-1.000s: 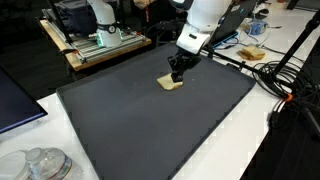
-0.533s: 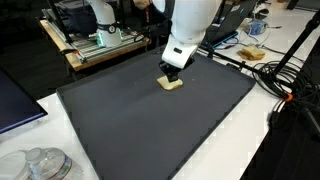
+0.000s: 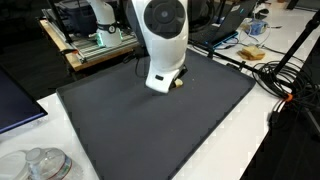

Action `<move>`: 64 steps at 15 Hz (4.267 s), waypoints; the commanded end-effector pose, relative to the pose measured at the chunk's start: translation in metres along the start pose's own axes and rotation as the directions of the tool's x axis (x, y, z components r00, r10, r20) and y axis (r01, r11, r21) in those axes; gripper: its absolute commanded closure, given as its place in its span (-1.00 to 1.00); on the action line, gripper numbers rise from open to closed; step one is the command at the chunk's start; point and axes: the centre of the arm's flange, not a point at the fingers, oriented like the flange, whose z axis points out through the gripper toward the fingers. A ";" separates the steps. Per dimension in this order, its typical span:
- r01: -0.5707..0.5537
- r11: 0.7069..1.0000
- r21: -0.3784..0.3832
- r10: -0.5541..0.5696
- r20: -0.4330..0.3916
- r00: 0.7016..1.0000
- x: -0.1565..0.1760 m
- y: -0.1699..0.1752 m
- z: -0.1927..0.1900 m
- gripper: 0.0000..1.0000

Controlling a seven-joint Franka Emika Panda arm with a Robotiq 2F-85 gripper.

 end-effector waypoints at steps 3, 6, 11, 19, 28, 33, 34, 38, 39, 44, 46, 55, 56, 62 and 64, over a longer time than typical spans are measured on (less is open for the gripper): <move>0.080 0.981 0.178 -0.085 0.020 0.996 0.010 0.043 -0.003 0.88; 0.117 0.966 0.233 -0.118 -0.008 0.993 0.007 0.061 -0.001 0.88; 0.172 0.939 0.297 -0.165 -0.051 0.985 -0.008 0.083 0.008 0.88; 0.263 0.891 0.369 -0.219 -0.158 0.963 -0.046 0.107 0.023 0.88; 0.260 0.911 0.321 -0.136 -0.360 0.923 -0.109 0.115 0.035 0.88; 0.235 0.935 0.267 -0.097 -0.444 0.891 -0.146 0.107 0.043 0.89; 0.231 0.939 0.256 -0.092 -0.460 0.883 -0.153 0.105 0.045 0.88; 0.180 0.958 0.225 -0.041 -0.511 0.858 -0.184 0.096 0.051 0.89; 0.169 0.961 0.217 -0.032 -0.523 0.852 -0.191 0.094 0.052 0.89; 0.115 0.977 0.180 0.002 -0.547 0.837 -0.221 0.073 0.049 0.88; 0.102 0.984 0.146 -0.003 -0.559 0.829 -0.231 0.058 0.046 0.88; 0.101 0.994 -0.035 -0.104 -0.554 0.826 -0.229 -0.019 0.055 0.58; 0.094 0.994 -0.052 -0.107 -0.555 0.825 -0.231 -0.029 0.057 0.58; 0.090 0.993 -0.073 -0.116 -0.555 0.824 -0.229 -0.035 0.059 0.87; 0.085 0.992 -0.098 -0.126 -0.555 0.822 -0.227 -0.039 0.061 0.87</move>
